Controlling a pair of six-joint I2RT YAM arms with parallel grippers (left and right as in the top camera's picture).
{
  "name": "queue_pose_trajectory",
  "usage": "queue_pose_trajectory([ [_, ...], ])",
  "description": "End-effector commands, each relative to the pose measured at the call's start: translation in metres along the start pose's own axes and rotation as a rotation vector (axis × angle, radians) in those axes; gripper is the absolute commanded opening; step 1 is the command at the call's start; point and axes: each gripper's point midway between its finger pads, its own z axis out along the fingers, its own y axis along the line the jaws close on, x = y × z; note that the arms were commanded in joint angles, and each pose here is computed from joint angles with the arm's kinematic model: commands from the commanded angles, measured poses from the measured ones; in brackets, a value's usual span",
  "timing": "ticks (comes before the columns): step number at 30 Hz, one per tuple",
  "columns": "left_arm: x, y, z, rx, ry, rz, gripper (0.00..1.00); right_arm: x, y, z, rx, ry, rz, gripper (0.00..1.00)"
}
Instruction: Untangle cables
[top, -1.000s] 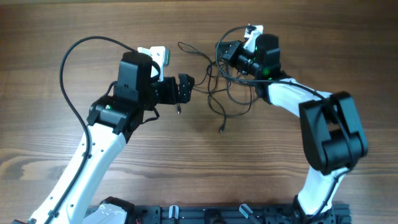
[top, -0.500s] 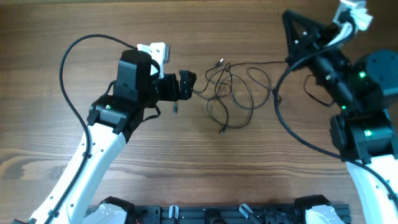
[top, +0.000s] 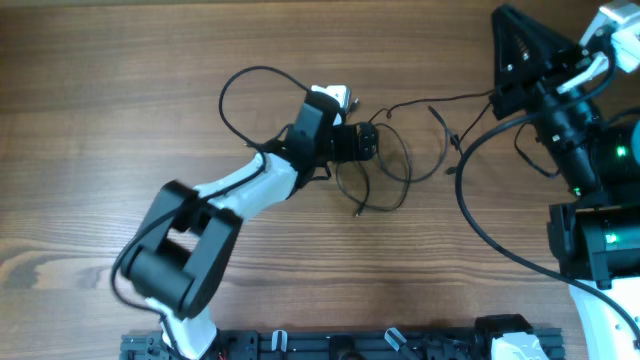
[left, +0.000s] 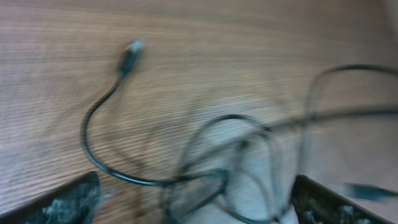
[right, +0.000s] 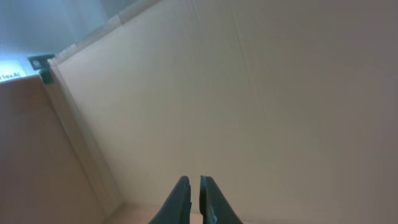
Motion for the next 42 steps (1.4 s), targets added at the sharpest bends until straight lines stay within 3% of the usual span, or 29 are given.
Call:
queue_pose_trajectory([
  [1, 0.006, 0.067, 0.015, -0.298, -0.051, -0.024, 0.51, -0.029, -0.005, -0.005, 0.058, -0.113, -0.060, 0.08],
  [3, 0.016, 0.103, 0.006, -0.418, -0.003, -0.051, 0.04, -0.059, -0.021, -0.012, 0.175, -0.242, -0.131, 0.05],
  [7, 0.033, 0.165, -0.025, -0.643, 0.080, -0.101, 0.04, -0.115, -0.039, -0.029, 0.300, -0.410, -0.195, 0.05],
  [10, 0.038, 0.201, -0.045, -0.723, 0.120, -0.174, 0.04, -0.118, -0.050, -0.013, 0.294, -0.348, -0.182, 0.05],
  [13, 0.039, 0.207, -0.045, -0.656, 0.138, -0.267, 0.04, -0.032, -0.063, 0.026, 0.172, -0.022, 0.019, 0.05],
  [15, 0.040, 0.191, -0.038, -0.508, 0.180, -0.326, 0.04, 0.043, -0.096, 0.040, 0.254, 0.206, 0.209, 0.05],
  [16, 0.037, 0.182, -0.039, -0.437, 0.189, -0.351, 0.04, 0.099, -0.119, 0.046, 0.324, 0.360, 0.325, 0.05],
  [18, 0.026, 0.171, -0.044, -0.362, 0.175, -0.369, 0.04, 0.172, -0.132, 0.055, 0.329, 0.559, 0.417, 0.05],
  [21, -0.002, 0.145, -0.062, -0.249, 0.119, -0.363, 0.04, 0.236, -0.130, 0.071, 0.225, 0.708, 0.510, 0.05],
  [22, -0.013, 0.129, -0.070, -0.188, 0.101, -0.354, 0.09, 0.245, -0.130, 0.076, 0.198, 0.721, 0.521, 0.05],
  [23, -0.019, 0.106, -0.076, -0.088, 0.105, -0.346, 0.31, 0.246, -0.131, 0.079, 0.184, 0.714, 0.518, 0.05],
  [24, -0.022, 0.084, -0.080, 0.004, 0.114, -0.330, 0.62, 0.240, -0.130, 0.084, 0.166, 0.687, 0.501, 0.05],
  [25, -0.022, 0.065, -0.081, 0.080, 0.131, -0.313, 0.77, 0.222, -0.120, 0.093, 0.086, 0.633, 0.465, 0.05],
  [27, -0.015, 0.023, -0.078, 0.216, 0.173, -0.259, 0.88, 0.190, -0.097, 0.104, -0.060, 0.544, 0.401, 0.05],
  [29, -0.013, -0.012, -0.074, 0.299, 0.169, -0.179, 1.00, 0.187, -0.097, 0.104, -0.049, 0.535, 0.399, 0.05],
  [32, -0.014, -0.048, -0.056, 0.250, 0.068, -0.048, 1.00, 0.207, -0.118, 0.094, 0.088, 0.593, 0.416, 0.05],
  [36, -0.009, -0.056, -0.039, -0.005, -0.085, 0.066, 0.99, 0.213, -0.120, 0.088, 0.074, 0.627, 0.318, 0.05],
  [37, -0.005, -0.054, -0.035, -0.073, -0.099, 0.198, 1.00, 0.212, -0.122, 0.087, 0.079, 0.625, 0.320, 0.04],
  [39, 0.000, -0.027, -0.038, -0.267, -0.090, 0.416, 1.00, 0.213, -0.129, 0.083, 0.099, 0.631, 0.330, 0.05],
  [41, -0.004, 0.030, -0.061, -0.594, -0.063, 0.514, 1.00, 0.215, -0.141, 0.074, 0.133, 0.653, 0.337, 0.05],
  [42, -0.003, 0.046, -0.070, -0.682, -0.031, 0.552, 0.99, 0.216, -0.144, 0.072, 0.141, 0.659, 0.337, 0.05],
])
